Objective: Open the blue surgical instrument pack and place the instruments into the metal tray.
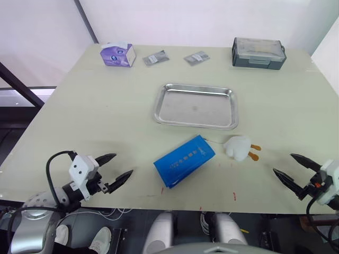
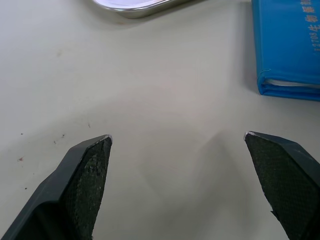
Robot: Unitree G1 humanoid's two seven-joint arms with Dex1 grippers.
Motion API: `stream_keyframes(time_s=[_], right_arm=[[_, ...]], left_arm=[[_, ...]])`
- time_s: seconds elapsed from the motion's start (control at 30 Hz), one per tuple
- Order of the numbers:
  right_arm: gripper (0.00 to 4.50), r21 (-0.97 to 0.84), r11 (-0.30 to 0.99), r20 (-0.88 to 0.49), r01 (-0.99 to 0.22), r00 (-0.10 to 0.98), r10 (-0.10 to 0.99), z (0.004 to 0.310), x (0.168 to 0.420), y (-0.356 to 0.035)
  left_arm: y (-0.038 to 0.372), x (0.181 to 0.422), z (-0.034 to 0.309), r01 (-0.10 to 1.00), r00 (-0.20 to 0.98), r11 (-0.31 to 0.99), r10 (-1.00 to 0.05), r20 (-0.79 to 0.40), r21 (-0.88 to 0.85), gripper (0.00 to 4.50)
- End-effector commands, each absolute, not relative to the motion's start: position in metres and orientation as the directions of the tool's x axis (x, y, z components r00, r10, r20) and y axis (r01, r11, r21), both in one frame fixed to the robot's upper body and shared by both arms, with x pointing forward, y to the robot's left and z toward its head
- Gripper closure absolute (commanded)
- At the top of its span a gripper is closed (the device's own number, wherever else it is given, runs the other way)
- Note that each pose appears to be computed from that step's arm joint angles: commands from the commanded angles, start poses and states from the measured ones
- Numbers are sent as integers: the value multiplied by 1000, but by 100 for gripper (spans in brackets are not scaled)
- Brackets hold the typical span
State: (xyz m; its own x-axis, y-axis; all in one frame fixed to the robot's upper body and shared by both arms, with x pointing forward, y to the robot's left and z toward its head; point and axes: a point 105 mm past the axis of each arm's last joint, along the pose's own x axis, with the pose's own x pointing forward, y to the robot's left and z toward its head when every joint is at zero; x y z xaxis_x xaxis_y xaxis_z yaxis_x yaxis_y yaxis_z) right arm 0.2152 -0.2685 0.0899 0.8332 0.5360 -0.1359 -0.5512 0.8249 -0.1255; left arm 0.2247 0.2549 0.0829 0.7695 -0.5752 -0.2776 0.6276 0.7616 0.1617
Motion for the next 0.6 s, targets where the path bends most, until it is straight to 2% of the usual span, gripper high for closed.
stream_keyframes(time_s=[0.03, 0.3, 0.6], right_arm=[[5, -170, 824, -108, -540, 842, 529, 102, 215, -270], [5, -172, 820, -96, -546, 838, 538, 104, 218, -268], [5, -117, 731, -55, -672, 739, 671, 130, 231, -222]], left_arm=[[252, 225, 86, 639, 762, 752, -591, -266, 159, 0], [251, 224, 87, 649, 754, 745, -603, -260, 154, 0], [234, 213, 85, 745, 649, 664, -703, -291, 56, 0]])
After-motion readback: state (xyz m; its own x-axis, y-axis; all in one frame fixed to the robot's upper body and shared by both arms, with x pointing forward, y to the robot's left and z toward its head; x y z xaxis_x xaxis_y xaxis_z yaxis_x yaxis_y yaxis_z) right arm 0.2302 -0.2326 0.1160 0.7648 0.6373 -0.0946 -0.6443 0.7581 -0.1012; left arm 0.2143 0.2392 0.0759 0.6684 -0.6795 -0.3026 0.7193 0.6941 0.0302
